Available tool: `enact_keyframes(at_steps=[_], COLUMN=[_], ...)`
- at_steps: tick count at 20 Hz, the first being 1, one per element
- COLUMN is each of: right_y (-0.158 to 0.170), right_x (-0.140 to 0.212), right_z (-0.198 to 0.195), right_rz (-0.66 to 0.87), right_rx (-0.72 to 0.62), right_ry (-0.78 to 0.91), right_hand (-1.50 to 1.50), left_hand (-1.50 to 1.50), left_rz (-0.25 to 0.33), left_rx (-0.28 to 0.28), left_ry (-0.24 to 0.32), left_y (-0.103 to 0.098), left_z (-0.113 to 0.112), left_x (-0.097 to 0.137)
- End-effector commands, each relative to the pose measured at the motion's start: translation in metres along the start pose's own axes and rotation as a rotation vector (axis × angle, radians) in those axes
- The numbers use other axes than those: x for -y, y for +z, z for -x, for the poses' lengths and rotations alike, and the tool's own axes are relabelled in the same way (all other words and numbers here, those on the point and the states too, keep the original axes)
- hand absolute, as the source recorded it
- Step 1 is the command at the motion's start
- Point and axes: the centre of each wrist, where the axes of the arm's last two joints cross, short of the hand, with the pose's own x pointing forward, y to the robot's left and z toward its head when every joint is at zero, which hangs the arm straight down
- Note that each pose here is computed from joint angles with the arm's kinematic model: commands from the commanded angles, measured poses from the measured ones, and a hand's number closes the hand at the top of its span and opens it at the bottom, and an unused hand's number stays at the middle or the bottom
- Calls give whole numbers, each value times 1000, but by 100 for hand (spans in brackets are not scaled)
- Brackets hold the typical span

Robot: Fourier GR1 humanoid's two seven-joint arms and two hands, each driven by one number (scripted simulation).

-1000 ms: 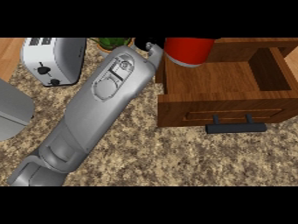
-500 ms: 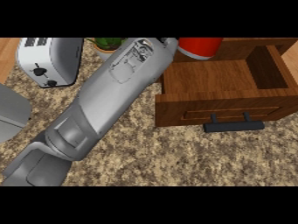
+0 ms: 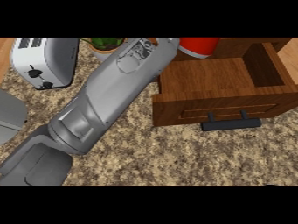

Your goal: Pick up the can, place it into the drawer and close the drawer

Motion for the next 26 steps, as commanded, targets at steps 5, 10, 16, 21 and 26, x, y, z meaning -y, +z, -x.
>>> enact_keyframes(at_steps=[5, 10, 16, 21, 26], right_y=[-8, -15, -13, -22, -16], right_x=[-2, -6, -5, -2, -13], right_z=[-8, 3, -4, -6, -5], right_rz=[-6, -18, -36, -27, -35], right_rx=[18, 28, 20, 32, 50], right_ry=[11, 1, -5, -8, -5], right_hand=[-150, -150, -150, -150, -150], left_hand=[150, 150, 150, -150, -150], left_rz=[-49, -61, -50, -98, -145], left_rx=[10, 19, 28, 27, -3], left_ry=[-58, -109, -151, -182, -192], left_y=[-1, 0, 3, 5, 4], left_z=[27, 34, 46, 51, 69], left_x=[-2, 1, 1, 3, -6])
